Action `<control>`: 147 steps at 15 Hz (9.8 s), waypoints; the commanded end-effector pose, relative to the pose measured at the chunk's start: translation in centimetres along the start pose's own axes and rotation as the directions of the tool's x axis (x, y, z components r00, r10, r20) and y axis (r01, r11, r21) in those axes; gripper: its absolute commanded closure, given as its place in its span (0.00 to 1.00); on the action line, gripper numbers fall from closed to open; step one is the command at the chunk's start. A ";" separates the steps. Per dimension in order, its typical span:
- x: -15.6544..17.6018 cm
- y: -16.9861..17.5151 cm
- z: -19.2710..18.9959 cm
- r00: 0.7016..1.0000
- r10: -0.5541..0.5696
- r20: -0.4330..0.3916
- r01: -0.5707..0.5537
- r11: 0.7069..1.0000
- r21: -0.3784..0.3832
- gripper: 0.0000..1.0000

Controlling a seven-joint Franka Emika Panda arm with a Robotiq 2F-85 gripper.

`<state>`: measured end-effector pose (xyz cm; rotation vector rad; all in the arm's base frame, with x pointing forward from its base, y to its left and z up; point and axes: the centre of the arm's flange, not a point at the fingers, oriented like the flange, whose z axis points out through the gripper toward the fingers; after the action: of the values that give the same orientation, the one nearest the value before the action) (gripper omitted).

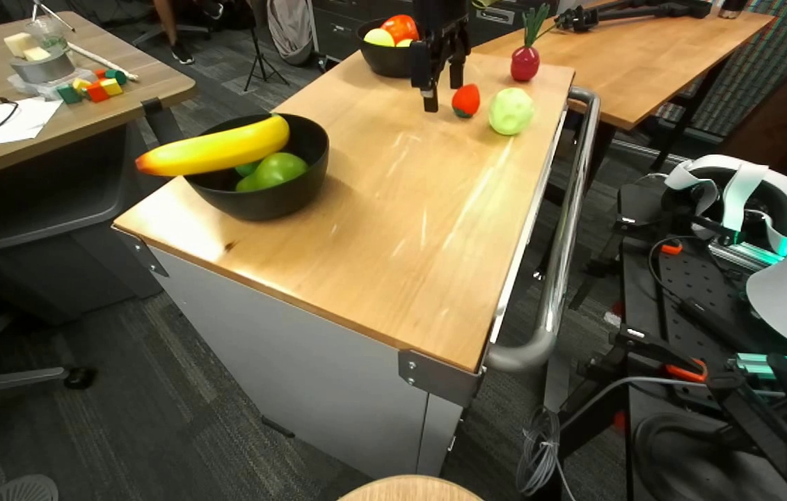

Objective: Put the fruits in the bowls

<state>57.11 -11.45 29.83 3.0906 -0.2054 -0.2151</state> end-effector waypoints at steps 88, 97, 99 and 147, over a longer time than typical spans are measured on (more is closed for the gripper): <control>-7.3 -3.3 -11.3 0.952 -0.300 -0.059 0.293 0.950 -0.106 0.83; 3.2 6.5 -18.0 0.868 -0.146 -0.474 0.128 0.989 -0.070 0.88; 5.6 8.8 -15.8 0.867 -0.140 -0.479 0.119 0.990 -0.075 0.87; -4.9 17.1 -3.7 0.974 -0.185 0.130 0.205 0.965 -0.164 0.00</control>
<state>52.85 -27.94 34.14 2.9617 0.0984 -0.3958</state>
